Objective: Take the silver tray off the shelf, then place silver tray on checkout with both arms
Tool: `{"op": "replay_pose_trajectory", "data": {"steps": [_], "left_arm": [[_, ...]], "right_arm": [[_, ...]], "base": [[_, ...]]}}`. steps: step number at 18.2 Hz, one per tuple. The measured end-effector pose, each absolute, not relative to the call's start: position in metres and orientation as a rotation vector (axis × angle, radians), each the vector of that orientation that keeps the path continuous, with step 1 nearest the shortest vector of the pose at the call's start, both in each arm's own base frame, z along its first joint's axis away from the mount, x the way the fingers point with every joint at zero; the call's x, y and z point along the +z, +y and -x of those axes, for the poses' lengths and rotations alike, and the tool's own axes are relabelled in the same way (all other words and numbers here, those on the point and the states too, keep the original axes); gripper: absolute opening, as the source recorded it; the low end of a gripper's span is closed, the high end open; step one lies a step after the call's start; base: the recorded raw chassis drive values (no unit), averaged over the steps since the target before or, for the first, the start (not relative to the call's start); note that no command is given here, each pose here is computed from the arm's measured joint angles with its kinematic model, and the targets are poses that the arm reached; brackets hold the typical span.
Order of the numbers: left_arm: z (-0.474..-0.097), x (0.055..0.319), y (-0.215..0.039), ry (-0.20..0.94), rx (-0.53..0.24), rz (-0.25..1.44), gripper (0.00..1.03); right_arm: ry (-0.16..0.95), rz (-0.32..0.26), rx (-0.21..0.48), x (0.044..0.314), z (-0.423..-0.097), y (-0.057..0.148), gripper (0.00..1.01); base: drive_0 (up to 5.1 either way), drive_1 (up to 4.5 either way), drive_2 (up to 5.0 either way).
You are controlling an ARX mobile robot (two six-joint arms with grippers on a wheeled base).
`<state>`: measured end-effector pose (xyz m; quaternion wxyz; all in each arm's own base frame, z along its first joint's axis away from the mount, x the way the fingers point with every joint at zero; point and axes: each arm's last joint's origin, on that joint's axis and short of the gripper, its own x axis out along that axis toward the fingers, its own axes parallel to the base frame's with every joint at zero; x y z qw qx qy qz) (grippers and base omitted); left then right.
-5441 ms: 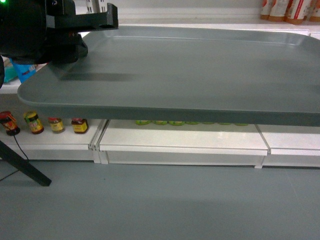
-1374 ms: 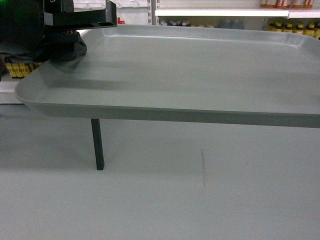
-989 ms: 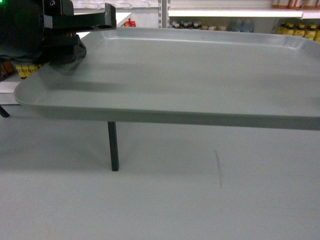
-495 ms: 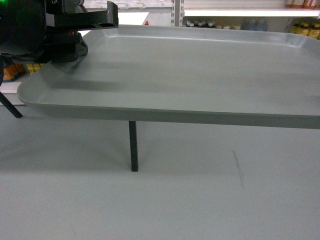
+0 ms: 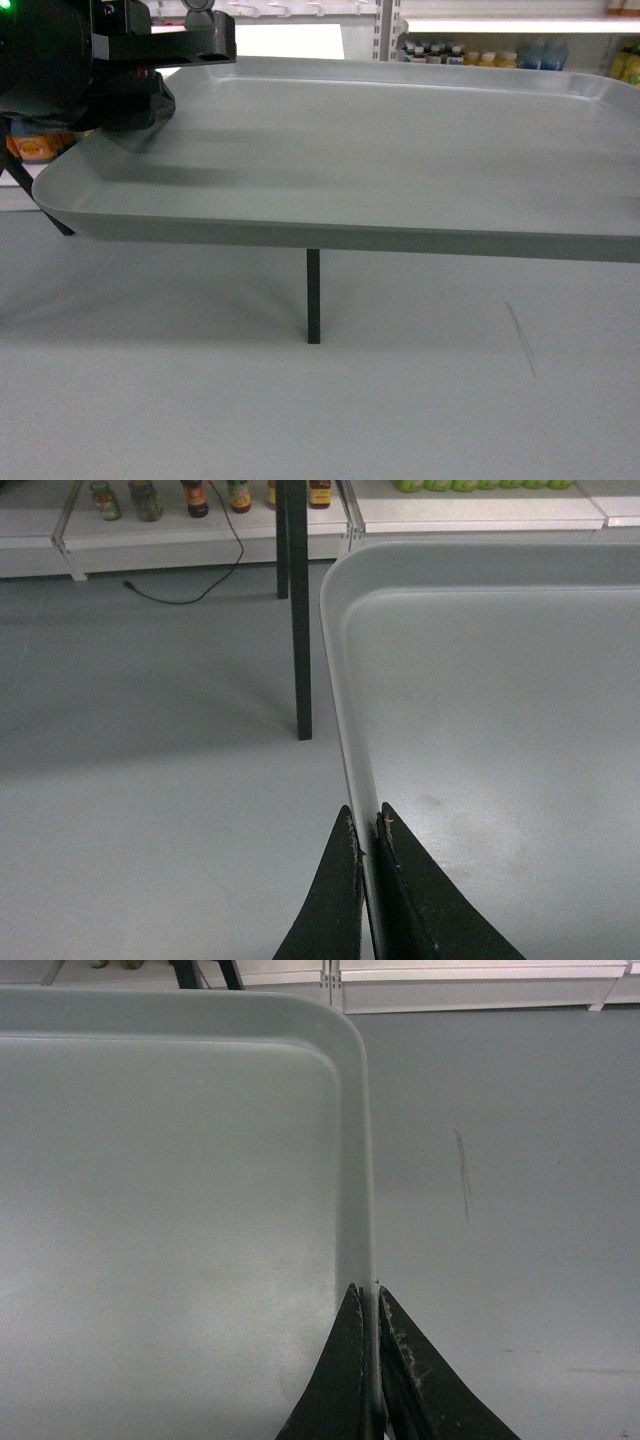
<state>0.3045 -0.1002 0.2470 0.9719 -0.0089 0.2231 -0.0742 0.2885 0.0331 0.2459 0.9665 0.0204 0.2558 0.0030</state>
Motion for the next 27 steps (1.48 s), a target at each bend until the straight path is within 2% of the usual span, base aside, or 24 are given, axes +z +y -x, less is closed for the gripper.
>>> {"op": "replay_pose_trajectory", "data": {"steps": [27], "left_arm": [[-0.3047,0.2471,-0.0998,0.449,-0.149,0.018,0.03]], "right_arm": [[0.516,-0.038,0.006,0.2460,-0.2885,0.0332,0.02]], "base": [[-4.9,2.37,2.4]]}}
